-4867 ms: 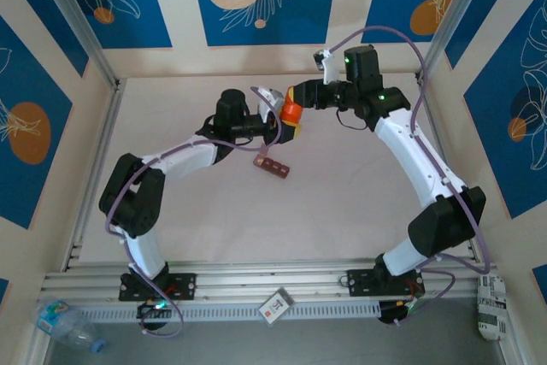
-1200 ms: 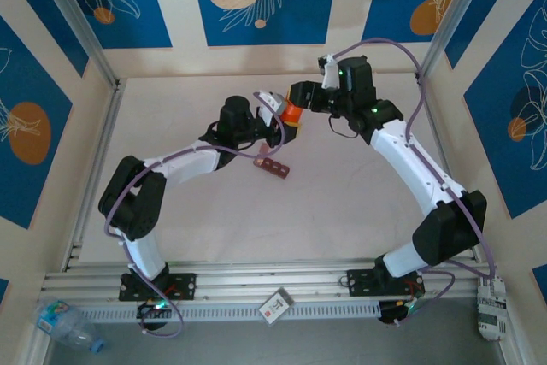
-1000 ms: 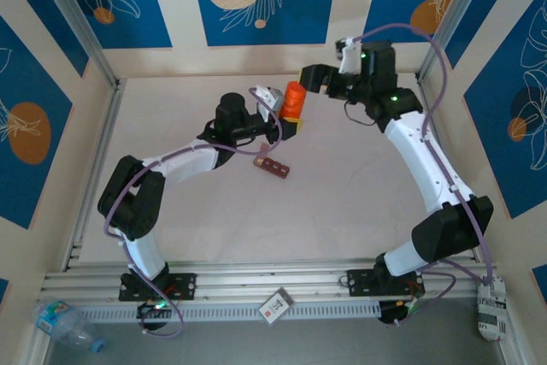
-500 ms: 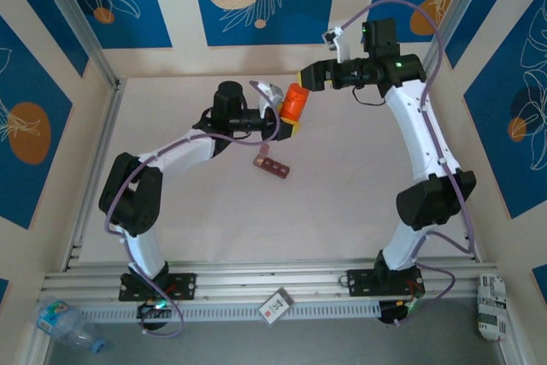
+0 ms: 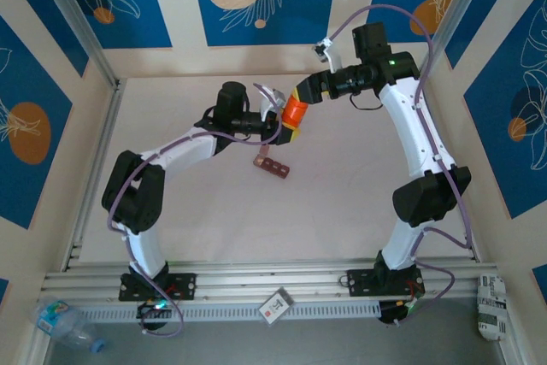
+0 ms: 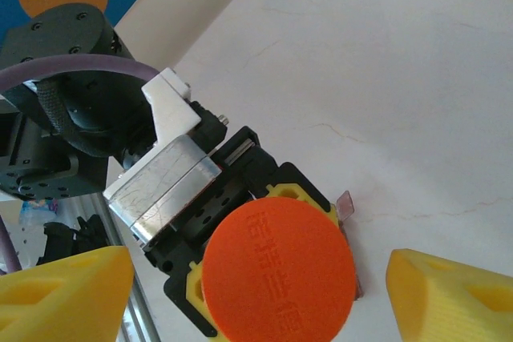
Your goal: Sort the pills into containers
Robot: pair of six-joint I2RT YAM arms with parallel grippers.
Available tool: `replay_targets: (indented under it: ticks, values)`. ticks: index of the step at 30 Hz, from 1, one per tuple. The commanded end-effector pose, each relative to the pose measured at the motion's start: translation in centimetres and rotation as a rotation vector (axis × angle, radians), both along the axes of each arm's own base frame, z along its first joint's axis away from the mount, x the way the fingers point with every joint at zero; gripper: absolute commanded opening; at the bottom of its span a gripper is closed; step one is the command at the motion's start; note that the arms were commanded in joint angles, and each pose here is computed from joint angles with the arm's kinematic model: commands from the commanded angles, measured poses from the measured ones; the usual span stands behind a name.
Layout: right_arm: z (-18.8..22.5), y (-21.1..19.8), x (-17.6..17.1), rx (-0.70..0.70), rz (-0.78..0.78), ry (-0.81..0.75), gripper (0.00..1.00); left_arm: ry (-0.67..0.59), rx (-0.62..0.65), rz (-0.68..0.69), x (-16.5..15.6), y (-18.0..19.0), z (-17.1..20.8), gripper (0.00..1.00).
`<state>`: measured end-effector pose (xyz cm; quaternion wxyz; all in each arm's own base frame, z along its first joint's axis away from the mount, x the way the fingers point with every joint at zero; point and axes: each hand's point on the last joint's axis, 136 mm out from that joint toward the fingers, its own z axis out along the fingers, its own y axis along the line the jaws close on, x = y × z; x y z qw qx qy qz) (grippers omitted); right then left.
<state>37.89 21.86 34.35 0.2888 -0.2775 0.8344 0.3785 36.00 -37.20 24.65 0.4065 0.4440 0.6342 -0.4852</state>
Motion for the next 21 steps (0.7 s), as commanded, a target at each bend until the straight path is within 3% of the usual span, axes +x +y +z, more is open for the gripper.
replay_targets:
  ticks: [1, 12, 21]
  values:
    - [-0.2, 0.4, -1.2, 0.005, 0.037, 0.02, 0.82, -0.045, -0.027, -0.034, 0.0, 0.0, 1.5, 0.0]
    - [-2.1, 0.3, -1.0, -0.037, 0.015, 0.053, 0.76, -0.051, -0.035, -0.032, 0.0, -0.1, 1.9, 0.0]
    - [-2.7, 0.8, -1.2, -0.021, 0.018, 0.086, 0.48, -0.053, -0.041, -0.03, 0.1, -0.1, 2.1, 0.0]
